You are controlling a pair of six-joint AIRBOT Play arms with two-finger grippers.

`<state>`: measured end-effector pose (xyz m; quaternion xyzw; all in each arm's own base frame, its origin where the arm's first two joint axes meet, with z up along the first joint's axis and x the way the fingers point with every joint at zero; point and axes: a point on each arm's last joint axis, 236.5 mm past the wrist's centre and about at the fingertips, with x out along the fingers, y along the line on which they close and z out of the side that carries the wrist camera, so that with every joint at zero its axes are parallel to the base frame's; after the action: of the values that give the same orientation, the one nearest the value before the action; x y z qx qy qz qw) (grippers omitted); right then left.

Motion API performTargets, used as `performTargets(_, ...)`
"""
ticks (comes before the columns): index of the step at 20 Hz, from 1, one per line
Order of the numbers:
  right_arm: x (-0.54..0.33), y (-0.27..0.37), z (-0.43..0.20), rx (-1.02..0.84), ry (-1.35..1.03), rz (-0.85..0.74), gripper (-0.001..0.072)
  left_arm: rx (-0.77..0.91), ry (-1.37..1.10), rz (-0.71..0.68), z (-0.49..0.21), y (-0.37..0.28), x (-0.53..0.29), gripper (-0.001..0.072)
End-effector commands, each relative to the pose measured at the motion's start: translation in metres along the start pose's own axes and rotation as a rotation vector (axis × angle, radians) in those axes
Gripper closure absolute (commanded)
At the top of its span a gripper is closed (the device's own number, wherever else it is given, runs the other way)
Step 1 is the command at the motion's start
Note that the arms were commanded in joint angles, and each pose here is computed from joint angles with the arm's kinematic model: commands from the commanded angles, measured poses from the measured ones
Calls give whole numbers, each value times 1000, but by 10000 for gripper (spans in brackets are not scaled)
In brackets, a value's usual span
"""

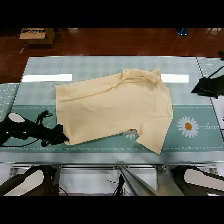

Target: Fold the shirts.

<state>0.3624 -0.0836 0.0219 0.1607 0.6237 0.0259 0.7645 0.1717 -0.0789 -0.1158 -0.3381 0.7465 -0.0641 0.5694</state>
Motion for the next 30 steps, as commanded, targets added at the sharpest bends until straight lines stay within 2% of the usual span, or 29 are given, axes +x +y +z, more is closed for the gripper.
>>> performTargets(1, 21, -22, -42, 127, 79, 77, 215, 34, -3, 14, 1, 2, 1, 688)
performTargets(2, 33, -23, -56, 169, 104, 123, 170, 47, -4, 13, 0, 1, 1, 688)
performTargets(5, 64, -12, -85, 205, 147, 211, 170, 53, -6, 13, 1, 0, 0, 688)
performTargets(10, 95, 13, -89, 306, 78, 339, 184, 74, -13, 4, 3, -2, -1, 688)
performTargets(14, 126, 30, -112, 246, 124, 301, 189, 84, -28, -43, 6, -13, -1, 688)
performTargets(17, 145, 55, -101, 176, 75, 256, 369, 93, -57, -109, 12, -29, -3, 688)
performTargets(18, 148, 66, -94, 158, 50, 260, 480, 91, -69, -135, 15, -37, -5, 687)
performTargets(19, 147, 76, -88, 139, 37, 272, 664, 108, -89, -164, 21, -47, -11, 687)
performTargets(20, 141, 85, -82, 114, 34, 288, 681, 130, -112, -189, 27, -58, -21, 687)
performTargets(23, 81, 114, -40, -52, -74, 334, 682, 344, -313, -274, 56, -122, -94, 688)
performTargets(26, -61, 158, 33, -230, -472, 334, 682, 628, -674, -299, 54, -209, -227, 688)
performTargets(28, -195, 190, 58, -339, -840, 300, 682, 839, -1003, -290, 9, -272, -339, 688)
performTargets(30, -336, 218, 44, -401, -1210, 274, 683, 1008, -1348, -301, -67, -322, -441, 688)
